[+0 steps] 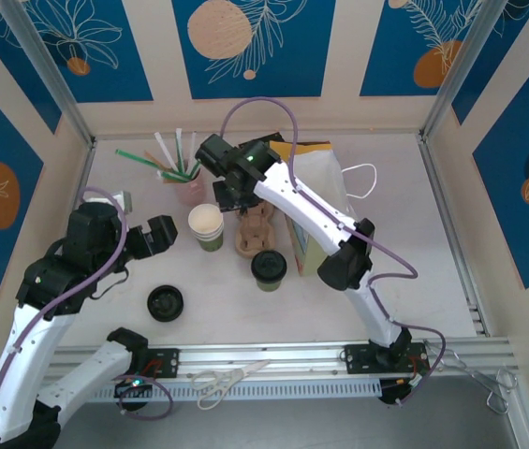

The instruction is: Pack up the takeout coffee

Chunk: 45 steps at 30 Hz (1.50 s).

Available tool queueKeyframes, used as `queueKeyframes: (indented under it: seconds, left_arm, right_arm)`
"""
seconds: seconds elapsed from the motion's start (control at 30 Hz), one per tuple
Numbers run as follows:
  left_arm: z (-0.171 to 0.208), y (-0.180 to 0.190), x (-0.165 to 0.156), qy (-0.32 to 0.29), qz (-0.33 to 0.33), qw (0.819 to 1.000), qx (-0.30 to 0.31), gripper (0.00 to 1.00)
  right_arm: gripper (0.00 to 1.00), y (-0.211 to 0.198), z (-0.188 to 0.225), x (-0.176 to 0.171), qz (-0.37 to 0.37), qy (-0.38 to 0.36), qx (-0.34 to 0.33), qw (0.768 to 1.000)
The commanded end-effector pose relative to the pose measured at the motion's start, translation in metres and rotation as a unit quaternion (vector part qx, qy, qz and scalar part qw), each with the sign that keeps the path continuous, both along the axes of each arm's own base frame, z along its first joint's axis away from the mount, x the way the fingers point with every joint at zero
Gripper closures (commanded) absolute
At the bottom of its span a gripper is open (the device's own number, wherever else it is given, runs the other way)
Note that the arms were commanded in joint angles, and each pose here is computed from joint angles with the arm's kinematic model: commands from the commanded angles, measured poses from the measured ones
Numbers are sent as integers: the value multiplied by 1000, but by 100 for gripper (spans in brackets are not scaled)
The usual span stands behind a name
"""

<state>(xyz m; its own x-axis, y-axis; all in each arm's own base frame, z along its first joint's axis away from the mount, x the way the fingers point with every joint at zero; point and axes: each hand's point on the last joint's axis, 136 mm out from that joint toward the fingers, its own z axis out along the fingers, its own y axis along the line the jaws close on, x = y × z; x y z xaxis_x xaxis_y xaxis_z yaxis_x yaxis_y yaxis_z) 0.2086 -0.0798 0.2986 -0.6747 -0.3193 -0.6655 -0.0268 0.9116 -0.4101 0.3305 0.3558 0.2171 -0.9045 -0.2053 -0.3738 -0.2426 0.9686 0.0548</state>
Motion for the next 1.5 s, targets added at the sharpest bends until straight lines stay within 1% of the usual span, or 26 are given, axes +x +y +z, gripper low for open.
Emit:
queueKeyframes:
  seconds: [0.0,0.13,0.3,0.6,0.97,1.47]
  left_arm:
    - [-4,-1,-2,6,-3,1000,-6,0]
    - [-3,-10,-1,2,-22,1000,-23,0]
    - [-4,-15,2,2,-32,999,-29,0]
    - [-5,-20,3,3,-40,999,-34,0]
    - [-8,-22,6,5,-46,998,-32,0]
    - [-12,-25,10,8,-53,998,-29,0]
  right_arm:
    - [60,-7,-22,3,-27,41,2,999]
    - [59,-11,-41,7,-32,67,3,997]
    - [59,-22,-65,13,-64,111,13,992]
    - [60,-26,-96,16,-90,148,11,985]
    - [62,-34,-120,21,-111,166,-1,980]
    - [61,-39,-138,24,-123,181,-12,976]
